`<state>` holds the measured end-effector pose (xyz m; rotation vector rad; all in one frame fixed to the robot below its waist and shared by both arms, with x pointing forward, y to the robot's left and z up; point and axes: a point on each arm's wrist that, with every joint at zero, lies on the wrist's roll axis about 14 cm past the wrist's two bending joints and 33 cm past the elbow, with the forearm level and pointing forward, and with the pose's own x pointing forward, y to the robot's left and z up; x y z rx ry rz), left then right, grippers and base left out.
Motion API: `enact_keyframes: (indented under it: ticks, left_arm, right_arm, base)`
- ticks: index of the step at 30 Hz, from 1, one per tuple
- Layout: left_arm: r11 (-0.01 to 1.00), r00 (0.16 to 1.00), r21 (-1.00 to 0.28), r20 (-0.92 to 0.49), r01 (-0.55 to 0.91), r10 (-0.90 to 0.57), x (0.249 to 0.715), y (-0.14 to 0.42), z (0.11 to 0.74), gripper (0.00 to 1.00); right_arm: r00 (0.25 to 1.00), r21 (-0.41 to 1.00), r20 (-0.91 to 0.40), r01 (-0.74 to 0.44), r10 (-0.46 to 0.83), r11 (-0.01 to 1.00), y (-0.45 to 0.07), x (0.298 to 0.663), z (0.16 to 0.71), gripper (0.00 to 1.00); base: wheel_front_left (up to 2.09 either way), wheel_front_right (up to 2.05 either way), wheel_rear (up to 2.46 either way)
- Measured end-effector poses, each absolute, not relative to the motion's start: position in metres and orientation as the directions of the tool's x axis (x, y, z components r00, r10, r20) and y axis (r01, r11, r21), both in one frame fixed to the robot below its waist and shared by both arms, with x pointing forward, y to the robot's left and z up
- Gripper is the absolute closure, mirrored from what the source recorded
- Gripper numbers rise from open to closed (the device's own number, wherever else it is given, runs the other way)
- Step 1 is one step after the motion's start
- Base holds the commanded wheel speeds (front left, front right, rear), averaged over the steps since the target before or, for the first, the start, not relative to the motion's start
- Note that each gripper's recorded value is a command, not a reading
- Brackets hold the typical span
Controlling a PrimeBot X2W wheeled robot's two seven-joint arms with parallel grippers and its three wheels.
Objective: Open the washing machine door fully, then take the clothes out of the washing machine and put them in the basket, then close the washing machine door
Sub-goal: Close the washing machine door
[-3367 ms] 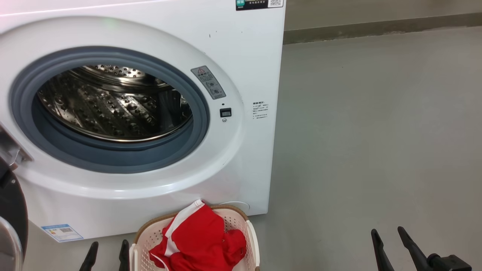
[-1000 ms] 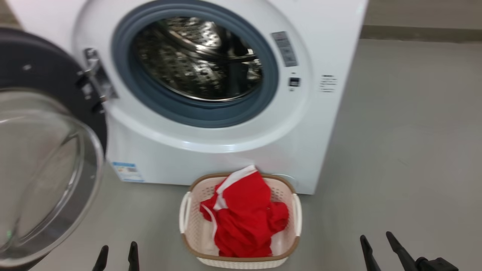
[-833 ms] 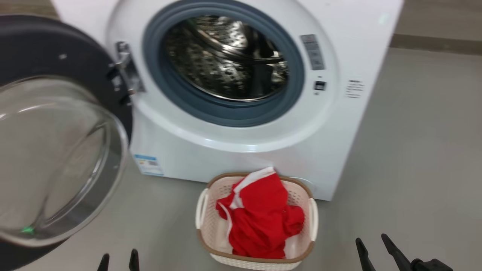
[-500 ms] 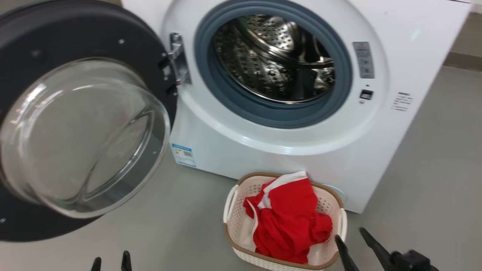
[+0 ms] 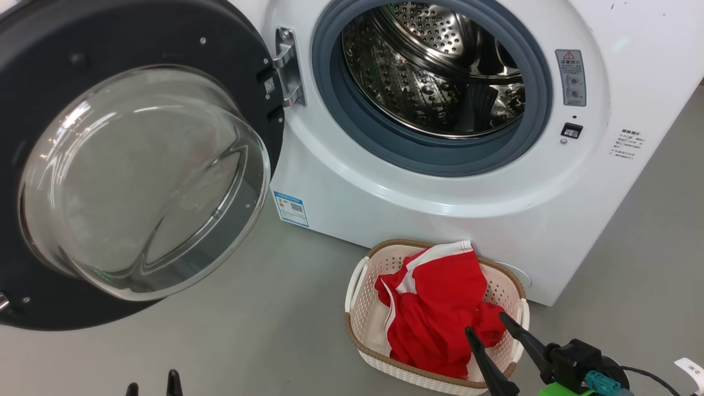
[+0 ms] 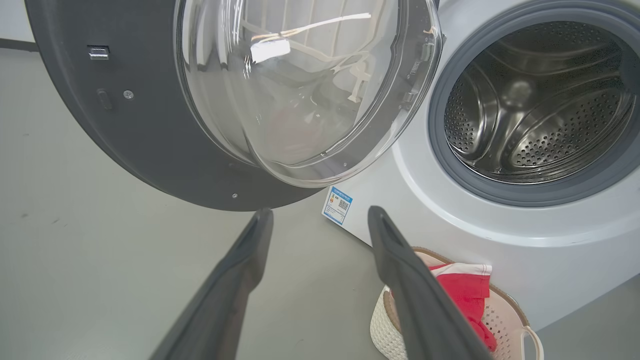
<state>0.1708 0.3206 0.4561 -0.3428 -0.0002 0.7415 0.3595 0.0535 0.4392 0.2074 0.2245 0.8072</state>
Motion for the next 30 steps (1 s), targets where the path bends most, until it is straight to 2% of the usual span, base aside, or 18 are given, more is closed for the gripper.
enact_keyframes:
  ticks: [4,5,7,11,17,25,30]
  left_arm:
    - [0.689,0.745,-0.310,-0.116,-0.655,0.657,0.172,0.319,0.457,0.00]
    - [0.691,0.747,-0.312,-0.113,-0.652,0.655,0.173,0.319,0.458,0.13]
    - [0.697,0.754,-0.318,-0.101,-0.643,0.649,0.174,0.319,0.460,1.00]
    - [0.725,0.759,-0.305,0.009,-0.617,0.650,0.180,0.332,0.491,1.00]
    - [0.800,0.721,-0.224,0.349,-0.556,0.599,0.200,0.363,0.595,1.00]
    - [0.791,0.540,-0.139,0.660,-0.596,0.523,0.196,0.406,0.717,1.00]
    - [0.770,0.441,-0.164,0.738,-0.617,0.511,0.188,0.433,0.761,1.00]
  right_arm:
    - [0.671,0.266,-0.120,-0.688,0.731,0.675,0.053,0.359,0.439,0.00]
    - [0.673,0.265,-0.119,-0.687,0.730,0.676,0.052,0.359,0.440,0.00]
    - [0.678,0.264,-0.116,-0.684,0.726,0.681,0.051,0.360,0.441,0.00]
    - [0.690,0.268,-0.115,-0.671,0.715,0.691,0.047,0.359,0.442,0.00]
    - [0.722,0.290,-0.105,-0.635,0.683,0.716,0.040,0.363,0.444,0.00]
    - [0.752,0.298,-0.114,-0.598,0.649,0.744,0.029,0.372,0.439,0.00]
    - [0.762,0.304,-0.111,-0.585,0.638,0.752,0.026,0.377,0.438,0.00]
  base:
    - [0.00,0.00,0.00]
    - [0.00,0.00,0.00]
    - [0.00,0.00,0.00]
    - [0.00,0.00,0.00]
    - [0.00,0.00,0.00]
    - [0.00,0.00,0.00]
    - [0.00,0.00,0.00]
